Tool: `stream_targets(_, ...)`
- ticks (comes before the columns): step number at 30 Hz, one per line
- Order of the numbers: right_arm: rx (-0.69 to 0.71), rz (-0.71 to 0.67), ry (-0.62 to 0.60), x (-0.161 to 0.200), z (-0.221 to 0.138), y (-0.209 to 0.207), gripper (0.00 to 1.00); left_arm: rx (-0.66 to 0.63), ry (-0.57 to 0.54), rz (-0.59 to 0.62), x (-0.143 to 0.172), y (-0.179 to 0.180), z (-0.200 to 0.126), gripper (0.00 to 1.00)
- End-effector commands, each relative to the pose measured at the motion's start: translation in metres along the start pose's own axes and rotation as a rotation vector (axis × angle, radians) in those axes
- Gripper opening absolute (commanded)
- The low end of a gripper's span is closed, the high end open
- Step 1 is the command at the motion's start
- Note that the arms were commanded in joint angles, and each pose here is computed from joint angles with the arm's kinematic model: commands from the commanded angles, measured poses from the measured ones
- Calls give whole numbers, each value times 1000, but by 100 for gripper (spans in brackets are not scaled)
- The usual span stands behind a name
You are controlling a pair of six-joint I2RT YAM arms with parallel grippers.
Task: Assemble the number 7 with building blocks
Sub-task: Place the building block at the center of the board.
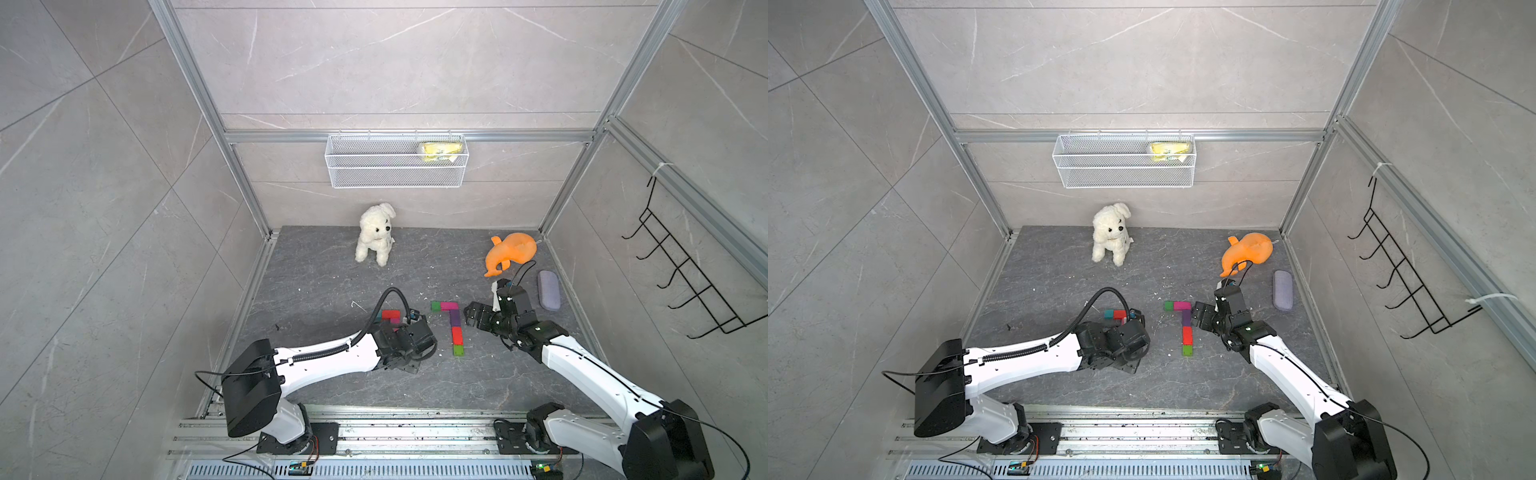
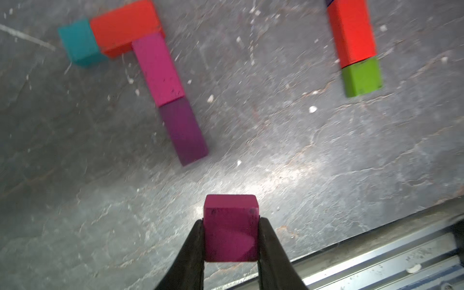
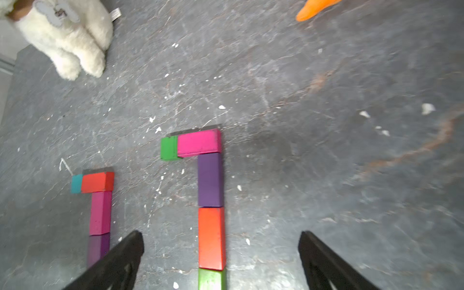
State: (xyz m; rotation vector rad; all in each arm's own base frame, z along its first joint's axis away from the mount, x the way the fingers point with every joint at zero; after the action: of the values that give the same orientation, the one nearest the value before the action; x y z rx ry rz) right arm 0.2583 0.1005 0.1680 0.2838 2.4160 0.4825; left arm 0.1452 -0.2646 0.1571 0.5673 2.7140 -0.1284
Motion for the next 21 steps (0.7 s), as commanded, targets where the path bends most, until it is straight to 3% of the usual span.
stream_targets(1, -98, -84, -14, -6, 1, 23, 96, -88, 29, -151, 13, 12, 9, 8)
stream_targets(8, -83, -156, -18, -7, -3, 33, 93, -135, 16, -216, 17, 12, 29, 8)
stream_targets(21, -51, -150, -16, -3, -8, 28, 91, -177, 6, -216, 14, 6, 54, 11)
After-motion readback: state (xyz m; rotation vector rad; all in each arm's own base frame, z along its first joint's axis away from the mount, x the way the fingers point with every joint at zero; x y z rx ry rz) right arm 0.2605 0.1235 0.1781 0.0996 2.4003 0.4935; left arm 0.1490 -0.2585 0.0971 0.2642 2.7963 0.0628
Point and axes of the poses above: each gripper's point midway between its finger pads, its own z axis out along the fingers, its own y axis along the line the jaws close on, x = y × z, the point moved 7 cm from there along -z, back along the fingers, and after that the axes turned 5 degrees about z, right-handed, at the moved point
